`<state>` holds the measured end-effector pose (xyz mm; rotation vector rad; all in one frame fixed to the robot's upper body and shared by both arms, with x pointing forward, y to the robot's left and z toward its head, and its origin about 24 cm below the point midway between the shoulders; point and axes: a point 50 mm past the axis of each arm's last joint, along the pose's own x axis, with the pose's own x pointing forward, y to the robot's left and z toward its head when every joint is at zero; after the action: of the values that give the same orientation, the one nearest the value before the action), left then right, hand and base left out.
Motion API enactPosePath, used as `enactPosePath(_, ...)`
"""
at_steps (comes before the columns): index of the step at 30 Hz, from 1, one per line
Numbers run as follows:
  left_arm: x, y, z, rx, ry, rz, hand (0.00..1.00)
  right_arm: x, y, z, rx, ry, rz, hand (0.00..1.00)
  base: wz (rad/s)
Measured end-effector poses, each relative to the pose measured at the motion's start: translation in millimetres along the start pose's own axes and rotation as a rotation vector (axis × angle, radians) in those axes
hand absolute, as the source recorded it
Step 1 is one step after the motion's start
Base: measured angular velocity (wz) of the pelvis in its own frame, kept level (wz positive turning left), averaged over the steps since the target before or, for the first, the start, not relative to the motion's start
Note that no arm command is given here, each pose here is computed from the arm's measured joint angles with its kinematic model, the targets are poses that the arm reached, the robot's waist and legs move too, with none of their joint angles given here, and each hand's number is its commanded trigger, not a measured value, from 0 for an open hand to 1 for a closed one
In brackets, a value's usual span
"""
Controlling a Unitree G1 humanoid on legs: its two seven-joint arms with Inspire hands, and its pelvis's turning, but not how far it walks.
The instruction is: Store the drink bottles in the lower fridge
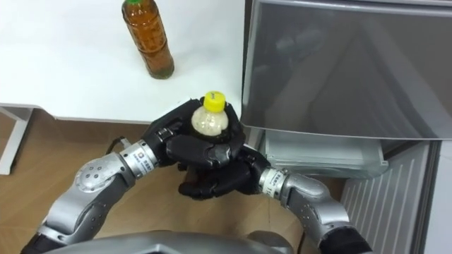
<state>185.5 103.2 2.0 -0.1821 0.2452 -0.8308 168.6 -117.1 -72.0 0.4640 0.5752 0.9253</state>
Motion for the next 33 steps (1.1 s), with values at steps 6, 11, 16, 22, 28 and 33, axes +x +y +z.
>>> enactPosePath(6,-1.1,2.4,1.6,-0.035,-0.022,0.013,1.0,1.0,2.3,1.9,-0.04,-0.022,0.016,1.0,0.0)
enactPosePath(11,-0.3,2.4,1.4,-0.071,-0.037,0.033,0.01,1.0,2.2,2.4,-0.047,-0.028,0.01,1.0,0.0)
enactPosePath(16,-0.3,2.3,1.3,-0.071,-0.036,0.033,0.0,0.7,2.1,2.2,-0.047,-0.026,0.01,1.0,0.0)
enactPosePath(22,-0.5,3.0,1.6,-0.071,-0.038,0.04,0.0,0.5,2.9,0.5,-0.038,-0.026,0.011,1.0,0.0)
enactPosePath(28,-0.2,3.0,2.2,-0.068,-0.045,0.046,0.0,-0.4,4.4,-3.0,-0.012,-0.033,0.011,1.0,0.0)
enactPosePath(33,0.7,4.2,4.4,-0.057,-0.052,0.054,0.0,-0.4,5.7,-6.2,0.023,-0.042,0.015,1.0,0.0)
